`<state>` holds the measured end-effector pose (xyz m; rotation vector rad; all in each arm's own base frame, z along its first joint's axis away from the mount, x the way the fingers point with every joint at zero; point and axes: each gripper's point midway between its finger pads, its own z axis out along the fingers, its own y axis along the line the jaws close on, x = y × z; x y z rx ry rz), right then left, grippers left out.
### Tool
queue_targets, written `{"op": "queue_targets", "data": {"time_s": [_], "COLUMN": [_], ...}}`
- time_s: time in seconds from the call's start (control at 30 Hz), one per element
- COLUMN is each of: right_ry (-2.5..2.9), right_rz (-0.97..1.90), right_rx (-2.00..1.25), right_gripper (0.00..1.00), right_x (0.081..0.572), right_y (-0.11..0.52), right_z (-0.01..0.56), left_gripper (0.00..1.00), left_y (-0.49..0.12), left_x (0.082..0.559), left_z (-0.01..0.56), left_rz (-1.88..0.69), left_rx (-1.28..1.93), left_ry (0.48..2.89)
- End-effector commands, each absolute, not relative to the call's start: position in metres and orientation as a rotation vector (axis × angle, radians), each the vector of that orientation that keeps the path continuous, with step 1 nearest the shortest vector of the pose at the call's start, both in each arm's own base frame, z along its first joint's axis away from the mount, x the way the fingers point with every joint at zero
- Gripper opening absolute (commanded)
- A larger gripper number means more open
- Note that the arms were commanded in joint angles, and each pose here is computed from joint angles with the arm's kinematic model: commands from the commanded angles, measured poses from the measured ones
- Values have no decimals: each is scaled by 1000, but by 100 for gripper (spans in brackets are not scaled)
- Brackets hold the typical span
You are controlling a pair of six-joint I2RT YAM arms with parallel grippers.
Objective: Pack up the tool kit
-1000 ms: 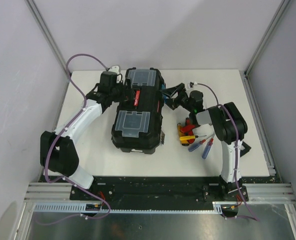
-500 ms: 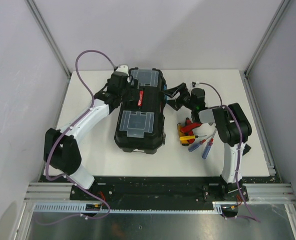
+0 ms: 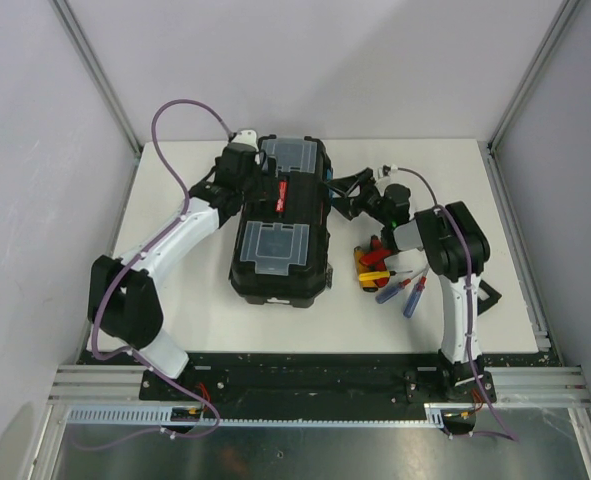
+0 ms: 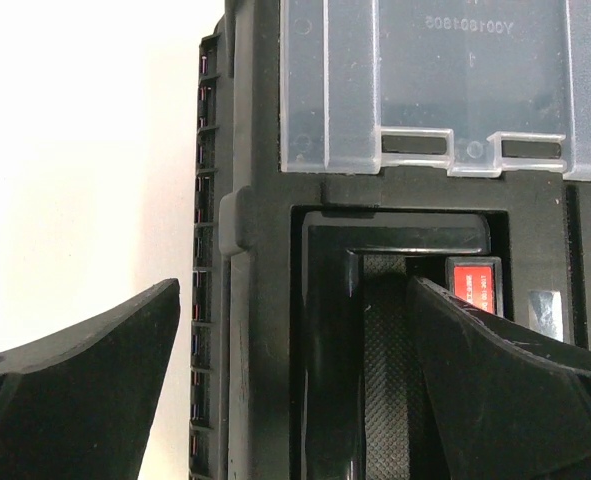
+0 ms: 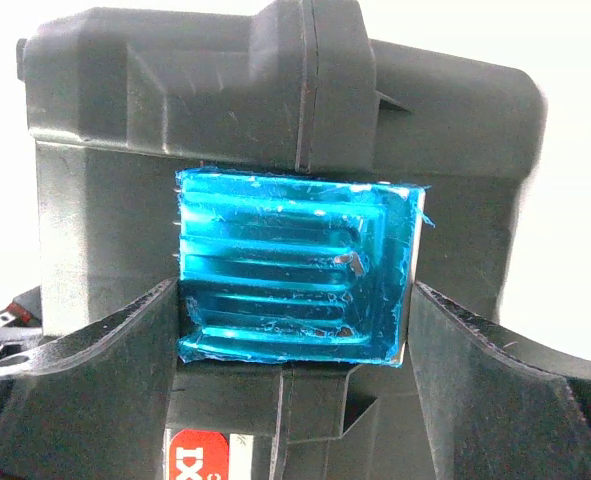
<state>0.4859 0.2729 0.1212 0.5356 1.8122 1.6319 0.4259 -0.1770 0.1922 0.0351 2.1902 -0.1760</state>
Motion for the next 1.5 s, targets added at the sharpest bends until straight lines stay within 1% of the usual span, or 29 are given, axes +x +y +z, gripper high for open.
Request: {"op": "queue_targets", "data": {"time_s": [0.0,0.17,0.3,0.33,0.4,0.53,0.6,0.67,0.73,0.83,0.93,1.13,1.27,1.3,1.33,1.37,1.43,1.47], "right_ry": [1648,1555,1541,1556,1590,1649,1691,1731,1775,1857,1899,1924,1915,1917,1922,1921,1916,1911], "right_rz": [1776,1844,1857,1850,1835,1843,1835,1807,1757,1641,1557,1453,1470,1478,1490,1507,1533,1545], "right_rx": [275,155,58,45,27,32,45,66,89,122,140,152,155,160,169,176,180,183], "right_gripper": [84,88,87,85,75,37,24,16,10,4,1,0,0,3,11,21,48,59], "right_x": [474,473,467,466,465,463,463,464,468,474,479,483,484,484,484,485,485,486], "right_y": [299,303,310,312,315,318,320,319,318,314,308,301,299,299,299,299,299,299], "right_z": [152,172,184,184,181,172,165,158,152,143,140,146,148,146,142,138,131,128], "left_gripper": [100,99,99,99,99,99,98,97,97,97,98,98,98,99,99,99,99,99], "left_y": [-198,-199,-200,-202,-204,-207,-206,-203,-199,-194,-191,-189,-188,-188,-189,-189,-191,-192], "left_x": [352,350,347,345,343,338,336,333,329,325,322,319,317,317,317,317,317,317], "left_z": [90,88,86,85,82,77,73,67,62,57,53,48,46,46,46,47,50,51], "left_rz": [-199,-208,-222,-226,-221,-204,-194,-172,-148,-111,-78,-30,-20,-21,-24,-29,-42,-52], "left_rx": [310,332,358,374,408,461,458,448,440,438,445,456,459,458,458,458,456,457], "left_ry": [2586,2590,2598,2599,2599,2604,2616,2635,2652,2666,2676,2687,2695,2694,2693,2692,2689,2688]}}
